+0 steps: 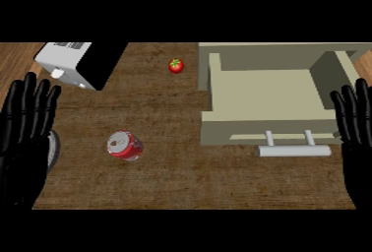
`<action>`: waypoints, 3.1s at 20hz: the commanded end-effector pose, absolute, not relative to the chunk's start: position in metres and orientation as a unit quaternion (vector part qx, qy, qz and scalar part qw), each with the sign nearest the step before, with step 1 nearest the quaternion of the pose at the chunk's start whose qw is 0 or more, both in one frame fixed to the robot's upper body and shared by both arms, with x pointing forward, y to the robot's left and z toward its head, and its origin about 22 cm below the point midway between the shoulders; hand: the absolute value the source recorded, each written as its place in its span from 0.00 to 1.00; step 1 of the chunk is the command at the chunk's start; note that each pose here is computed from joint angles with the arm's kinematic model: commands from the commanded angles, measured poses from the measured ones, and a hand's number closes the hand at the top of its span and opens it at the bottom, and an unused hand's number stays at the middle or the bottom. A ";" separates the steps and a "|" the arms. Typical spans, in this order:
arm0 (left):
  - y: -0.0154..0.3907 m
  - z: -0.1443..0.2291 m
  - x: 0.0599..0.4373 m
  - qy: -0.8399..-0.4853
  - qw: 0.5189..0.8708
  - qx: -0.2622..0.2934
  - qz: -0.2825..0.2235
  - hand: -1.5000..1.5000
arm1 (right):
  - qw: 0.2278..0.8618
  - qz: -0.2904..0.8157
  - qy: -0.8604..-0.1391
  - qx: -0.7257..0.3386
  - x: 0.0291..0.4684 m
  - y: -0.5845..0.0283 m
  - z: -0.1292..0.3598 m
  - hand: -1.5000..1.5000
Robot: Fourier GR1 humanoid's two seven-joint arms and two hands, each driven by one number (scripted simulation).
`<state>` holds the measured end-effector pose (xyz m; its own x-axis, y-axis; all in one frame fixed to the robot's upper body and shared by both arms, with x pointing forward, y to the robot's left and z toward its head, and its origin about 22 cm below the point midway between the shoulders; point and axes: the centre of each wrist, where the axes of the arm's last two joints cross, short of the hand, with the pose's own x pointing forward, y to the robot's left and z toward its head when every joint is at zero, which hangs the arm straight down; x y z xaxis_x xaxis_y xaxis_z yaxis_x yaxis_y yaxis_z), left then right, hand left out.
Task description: Pick up the can, place it into the drawer and close the drawer
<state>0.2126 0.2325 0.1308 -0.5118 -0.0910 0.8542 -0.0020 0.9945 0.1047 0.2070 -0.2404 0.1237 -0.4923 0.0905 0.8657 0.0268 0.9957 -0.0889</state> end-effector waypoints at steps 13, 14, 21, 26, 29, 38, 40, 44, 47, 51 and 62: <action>0.256 0.124 0.187 -0.751 0.653 -0.020 -0.097 0.00 | 0.625 -0.048 -0.773 -0.099 0.183 -0.266 0.116 0.00; 0.252 0.129 0.180 -0.743 0.662 -0.022 -0.097 0.00 | 0.630 -0.054 -0.768 -0.102 0.175 -0.273 0.105 0.00; 0.263 0.147 0.160 -0.746 0.658 -0.018 -0.098 0.00 | 0.621 -0.052 -0.776 -0.097 0.138 -0.299 0.097 0.00; 0.270 0.158 0.144 -0.754 0.651 -0.010 -0.089 0.00 | 0.622 -0.044 -0.777 -0.085 0.149 -0.337 0.092 0.00; 0.273 0.160 0.142 -0.740 0.669 -0.046 -0.053 0.00 | 0.624 -0.046 -0.775 -0.091 0.146 -0.334 0.090 0.00; 0.286 0.138 0.175 -0.712 0.697 -0.088 0.007 0.00 | 0.617 -0.047 -0.780 -0.091 0.098 -0.363 0.092 0.00; 0.284 0.127 0.175 -0.714 0.692 -0.103 0.020 0.00 | 0.625 -0.042 -0.773 -0.094 0.111 -0.367 0.099 0.00; 0.277 0.119 0.182 -0.692 0.711 -0.127 0.023 0.00 | 0.625 -0.040 -0.775 -0.089 0.109 -0.350 0.094 0.00; 0.264 0.125 0.194 -0.694 0.711 -0.112 0.028 0.00 | 0.618 -0.042 -0.781 -0.083 0.114 -0.361 0.102 0.00; 0.252 0.111 0.224 -0.685 0.719 -0.113 0.025 0.00 | 0.623 -0.048 -0.775 -0.093 0.096 -0.373 0.082 0.00; 0.244 0.060 0.228 -0.674 0.734 -0.087 0.014 0.00 | 0.627 -0.038 -0.773 -0.086 0.078 -0.379 0.101 0.00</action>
